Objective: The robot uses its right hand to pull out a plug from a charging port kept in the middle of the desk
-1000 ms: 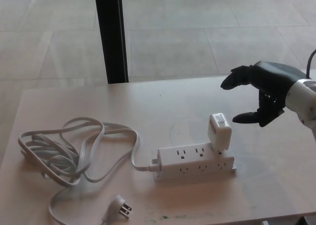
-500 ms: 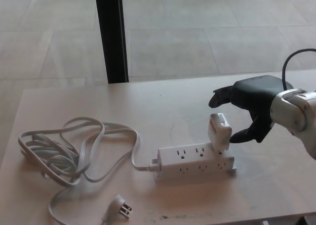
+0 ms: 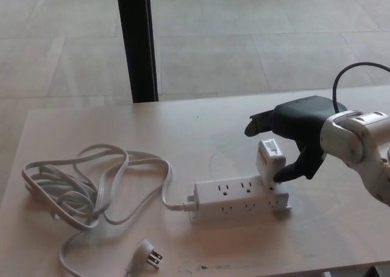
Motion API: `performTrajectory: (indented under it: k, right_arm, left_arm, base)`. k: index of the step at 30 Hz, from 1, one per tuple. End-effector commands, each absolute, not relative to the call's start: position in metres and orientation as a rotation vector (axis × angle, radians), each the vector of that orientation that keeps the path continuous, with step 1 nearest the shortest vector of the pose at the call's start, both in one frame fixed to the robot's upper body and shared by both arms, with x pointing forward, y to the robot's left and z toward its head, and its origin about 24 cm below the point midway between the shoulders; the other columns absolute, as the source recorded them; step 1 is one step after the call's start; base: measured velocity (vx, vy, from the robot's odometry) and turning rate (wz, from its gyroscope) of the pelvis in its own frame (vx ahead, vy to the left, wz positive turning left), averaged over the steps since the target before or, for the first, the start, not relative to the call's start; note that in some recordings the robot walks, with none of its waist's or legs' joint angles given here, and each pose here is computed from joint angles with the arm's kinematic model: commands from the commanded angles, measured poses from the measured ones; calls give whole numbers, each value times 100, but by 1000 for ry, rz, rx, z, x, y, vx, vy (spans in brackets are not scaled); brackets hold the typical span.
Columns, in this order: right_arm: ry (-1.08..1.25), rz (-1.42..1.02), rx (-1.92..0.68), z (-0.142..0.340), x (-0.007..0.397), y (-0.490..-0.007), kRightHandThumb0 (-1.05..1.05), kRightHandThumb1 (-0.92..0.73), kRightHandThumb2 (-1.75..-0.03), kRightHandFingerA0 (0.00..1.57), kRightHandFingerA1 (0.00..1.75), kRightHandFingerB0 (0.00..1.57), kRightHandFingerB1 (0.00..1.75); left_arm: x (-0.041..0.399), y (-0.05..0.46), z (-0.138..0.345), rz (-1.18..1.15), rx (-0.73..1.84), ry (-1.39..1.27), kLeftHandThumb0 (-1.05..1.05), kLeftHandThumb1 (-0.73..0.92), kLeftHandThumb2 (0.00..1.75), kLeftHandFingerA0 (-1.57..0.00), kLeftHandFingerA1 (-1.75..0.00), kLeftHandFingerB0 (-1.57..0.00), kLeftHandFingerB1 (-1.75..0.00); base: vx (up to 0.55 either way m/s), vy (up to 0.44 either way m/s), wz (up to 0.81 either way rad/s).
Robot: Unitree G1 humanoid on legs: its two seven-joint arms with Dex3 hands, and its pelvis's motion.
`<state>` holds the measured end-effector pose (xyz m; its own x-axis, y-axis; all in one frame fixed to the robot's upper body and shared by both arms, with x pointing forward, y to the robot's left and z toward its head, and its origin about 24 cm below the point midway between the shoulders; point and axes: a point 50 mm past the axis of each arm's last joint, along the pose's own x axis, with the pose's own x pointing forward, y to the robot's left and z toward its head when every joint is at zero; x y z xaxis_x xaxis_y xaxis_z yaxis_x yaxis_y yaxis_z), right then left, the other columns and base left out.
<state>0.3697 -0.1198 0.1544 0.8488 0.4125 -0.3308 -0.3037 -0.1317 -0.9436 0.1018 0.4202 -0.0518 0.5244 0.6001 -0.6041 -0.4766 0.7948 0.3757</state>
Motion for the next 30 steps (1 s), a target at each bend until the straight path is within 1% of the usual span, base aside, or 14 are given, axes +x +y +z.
performTrajectory:
  k: [1, 3, 4, 13, 14, 17, 18, 19, 22, 23, 26, 27, 29, 30]
  right_arm:
    - [-39, 617, -1619, 149, 370, -125, -68, -57, -59, 79, 120, 32, 32]
    - [-34, 615, -1622, 147, 370, -124, -68, -58, -59, 76, 123, 34, 32]
    - [-30, 614, -1630, 147, 370, -124, -69, -59, -59, 77, 123, 33, 32]
    - [-4, 554, -1652, 146, 377, -130, -71, -57, -61, 83, 142, 28, 34]
    - [-5, 545, -1654, 146, 378, -131, -74, -46, -84, 92, 129, 21, 43]
    - [-10, 540, -1650, 146, 378, -131, -71, -56, -60, 81, 143, 28, 34]
    - [-8, 540, -1651, 145, 377, -131, -76, -46, -83, 91, 131, 22, 44]
    - [-11, 547, -1647, 145, 376, -130, -73, -58, -61, 81, 139, 27, 34]
    - [-18, 554, -1640, 145, 375, -129, -73, -58, -58, 82, 135, 28, 34]
    - [-15, 557, -1645, 144, 375, -127, -79, -48, -86, 87, 124, 23, 45]
    - [-7, 565, -1632, 142, 375, -124, -73, -59, -59, 80, 122, 27, 33]
    - [-10, 566, -1628, 142, 375, -124, -82, -51, -86, 84, 113, 23, 44]
    - [-9, 563, -1625, 142, 374, -122, -82, -51, -86, 86, 119, 24, 44]
    - [-13, 568, -1620, 141, 373, -122, -73, -59, -59, 84, 134, 30, 35]
  left_arm:
    - [103, 426, -45, 657, 198, 765, -63, 67, 61, -69, -52, -56, -39]
    - [102, 426, -45, 651, 199, 761, -65, 54, 94, -62, -63, -47, -53]
    - [102, 426, -45, 649, 198, 761, -65, 68, 61, -68, -51, -54, -39]
    - [99, 425, -48, 652, 194, 771, -67, 68, 62, -69, -49, -56, -41]
    - [99, 424, -48, 651, 193, 773, -66, 69, 61, -69, -50, -58, -43]
    - [98, 424, -48, 644, 197, 774, -66, 70, 62, -68, -50, -56, -41]
    - [98, 424, -49, 644, 197, 777, -66, 70, 62, -69, -51, -58, -43]
    - [98, 424, -49, 640, 196, 778, -72, 57, 78, -64, -56, -55, -51]
    - [97, 423, -50, 646, 193, 782, -67, 70, 62, -68, -50, -57, -42]
    - [96, 422, -51, 650, 188, 782, -66, 70, 62, -70, -50, -58, -43]
    - [96, 422, -51, 650, 178, 769, -69, 70, 62, -70, -51, -60, -47]
    - [96, 422, -51, 649, 179, 765, -70, 70, 62, -70, -52, -60, -46]
    - [97, 422, -50, 639, 185, 762, -70, 71, 62, -68, -50, -58, -45]
    - [97, 422, -51, 639, 183, 764, -70, 72, 62, -67, -48, -59, -46]
  base:
    - [0, 0, 0]
    - [0, 0, 0]
    - [0, 0, 0]
    - [0, 0, 0]
    - [0, 0, 0]
    - [0, 0, 0]
    - [0, 0, 0]
    - [0, 0, 0]
    - [0, 0, 0]
    - [0, 0, 0]
    - [0, 0, 0]
    - [0, 0, 0]
    - [0, 0, 0]
    - [0, 0, 0]
